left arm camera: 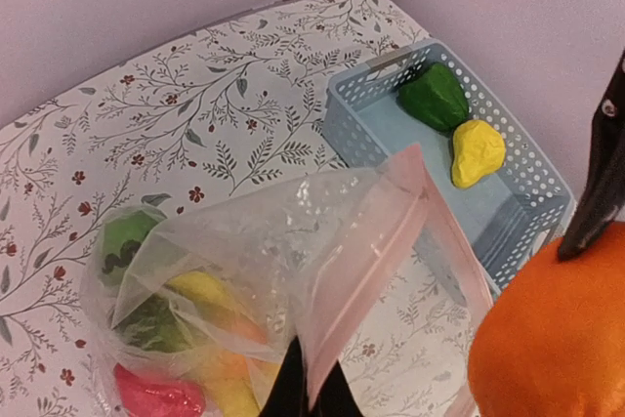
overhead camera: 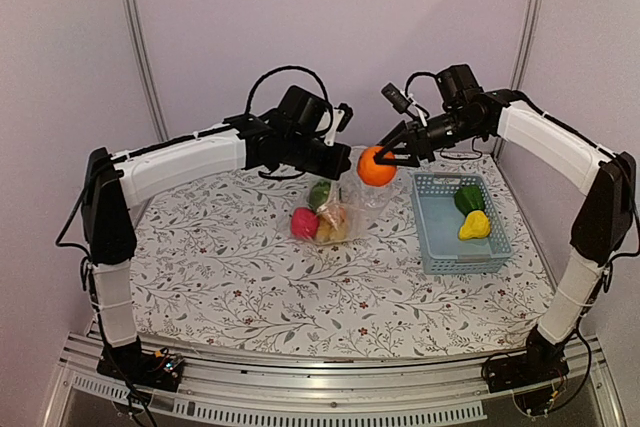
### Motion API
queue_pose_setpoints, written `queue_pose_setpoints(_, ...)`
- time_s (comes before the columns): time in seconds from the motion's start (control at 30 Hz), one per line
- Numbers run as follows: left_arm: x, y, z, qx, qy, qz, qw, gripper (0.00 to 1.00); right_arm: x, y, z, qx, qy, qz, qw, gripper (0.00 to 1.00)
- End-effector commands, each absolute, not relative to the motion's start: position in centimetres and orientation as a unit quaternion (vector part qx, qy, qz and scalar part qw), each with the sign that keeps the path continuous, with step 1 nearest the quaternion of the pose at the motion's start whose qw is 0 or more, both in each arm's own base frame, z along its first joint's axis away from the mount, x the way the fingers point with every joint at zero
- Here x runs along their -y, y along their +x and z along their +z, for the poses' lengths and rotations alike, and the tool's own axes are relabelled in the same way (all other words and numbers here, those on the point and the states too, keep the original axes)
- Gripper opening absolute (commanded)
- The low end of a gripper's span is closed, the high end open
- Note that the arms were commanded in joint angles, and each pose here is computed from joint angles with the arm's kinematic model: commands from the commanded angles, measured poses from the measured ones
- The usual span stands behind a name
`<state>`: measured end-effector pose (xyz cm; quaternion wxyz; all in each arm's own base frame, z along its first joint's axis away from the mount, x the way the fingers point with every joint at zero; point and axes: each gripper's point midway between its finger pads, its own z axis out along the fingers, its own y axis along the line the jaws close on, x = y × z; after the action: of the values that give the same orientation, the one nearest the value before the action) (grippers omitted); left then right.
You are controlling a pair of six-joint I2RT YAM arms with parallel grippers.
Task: Place the food in the zip-top bag and seal the zipper
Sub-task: Place the fake vegetable in the zipper food storage bag.
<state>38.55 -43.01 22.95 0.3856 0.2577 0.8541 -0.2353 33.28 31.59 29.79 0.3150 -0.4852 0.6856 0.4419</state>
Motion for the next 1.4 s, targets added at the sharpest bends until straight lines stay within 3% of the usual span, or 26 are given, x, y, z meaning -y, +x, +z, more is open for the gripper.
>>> queue_pose_setpoints(0.0,42.6,37.6,26.0,-0.837,0.253,-0.261,0.409,0.0,-32.6,35.7,29.6,-0.702,-0.466,0.43,0.323,0.49)
queue_pose_setpoints(0.17,42.2,37.7,25.8,-0.838,0.252,-0.257,0.409,0.0,-32.3,35.9,29.5,-0.707,-0.465,0.419,0.329,0.67)
queue_pose_setpoints(0.6,42.4,38.9,25.7,-0.838,0.242,-0.274,0.404,0.0,-30.2,33.8,31.3,-0.705,-0.471,0.377,0.372,0.75)
queue_pose_setpoints(0.83,37.8,39.9,27.8,-0.843,0.238,-0.174,0.45,0.0,-25.3,34.8,32.2,-0.73,-0.435,0.334,0.408,0.76)
queue_pose_setpoints(1.03,35.3,40.5,27.0,-0.845,0.247,-0.108,0.462,0.0,-18.9,36.2,29.7,-0.793,-0.367,0.282,0.397,0.78)
queue_pose_setpoints(1.37,40.1,41.1,25.2,-0.841,0.27,-0.181,0.433,0.0,-10.6,36.6,24.0,-0.866,-0.279,0.177,0.374,0.93)
